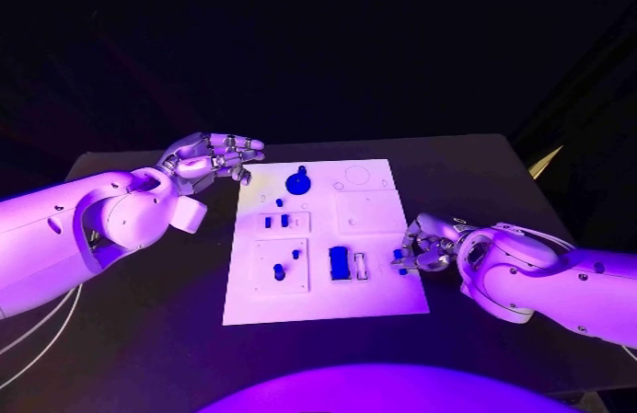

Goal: Assemble the parts on the task board

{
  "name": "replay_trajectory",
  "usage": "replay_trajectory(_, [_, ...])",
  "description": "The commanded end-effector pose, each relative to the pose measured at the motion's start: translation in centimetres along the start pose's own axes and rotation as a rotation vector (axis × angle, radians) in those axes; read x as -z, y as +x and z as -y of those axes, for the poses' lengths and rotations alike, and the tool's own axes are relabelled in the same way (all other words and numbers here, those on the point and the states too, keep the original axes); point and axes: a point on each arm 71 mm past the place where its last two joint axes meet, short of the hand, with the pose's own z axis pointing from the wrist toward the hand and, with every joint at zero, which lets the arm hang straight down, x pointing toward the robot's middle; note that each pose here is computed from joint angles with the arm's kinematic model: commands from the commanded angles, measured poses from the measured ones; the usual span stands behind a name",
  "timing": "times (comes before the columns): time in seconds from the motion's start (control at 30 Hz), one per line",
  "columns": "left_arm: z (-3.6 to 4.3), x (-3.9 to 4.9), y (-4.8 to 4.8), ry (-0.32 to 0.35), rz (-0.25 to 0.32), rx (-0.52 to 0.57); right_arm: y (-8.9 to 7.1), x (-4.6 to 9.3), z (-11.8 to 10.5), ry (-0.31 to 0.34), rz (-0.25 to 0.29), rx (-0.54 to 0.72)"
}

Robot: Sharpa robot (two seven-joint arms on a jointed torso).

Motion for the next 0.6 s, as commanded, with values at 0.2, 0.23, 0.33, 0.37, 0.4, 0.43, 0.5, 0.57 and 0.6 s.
replay_trajectory(0.2, [0.12, -0.01, 0.22, 0.011, -0.018, 0.011, 1.38, -0.32, 0.12, 0.013, -0.048, 0.111])
replay_trajectory(0.23, [0.12, -0.01, 0.23, 0.011, -0.018, 0.011, 1.42, -0.35, 0.12, 0.012, -0.048, 0.12])
replay_trajectory(0.33, [0.12, -0.02, 0.24, 0.011, -0.019, 0.011, 1.47, -0.38, 0.09, 0.01, -0.045, 0.134])
replay_trajectory(0.37, [0.12, -0.02, 0.24, 0.011, -0.019, 0.011, 1.49, -0.37, 0.06, 0.009, -0.044, 0.136])
replay_trajectory(0.4, [0.12, -0.03, 0.23, 0.01, -0.018, 0.011, 1.5, -0.35, 0.02, 0.008, -0.043, 0.137])
replay_trajectory(0.43, [0.12, -0.03, 0.23, 0.01, -0.018, 0.011, 1.51, -0.32, -0.03, 0.007, -0.042, 0.136])
replay_trajectory(0.5, [0.11, -0.02, 0.22, 0.01, -0.018, 0.011, 1.5, -0.24, -0.11, 0.006, -0.037, 0.129])
replay_trajectory(0.57, [0.11, -0.01, 0.19, 0.009, -0.017, 0.01, 1.47, -0.14, -0.18, 0.007, -0.031, 0.113])
replay_trajectory(0.6, [0.11, 0.0, 0.18, 0.009, -0.016, 0.01, 1.45, -0.08, -0.2, 0.009, -0.028, 0.099])
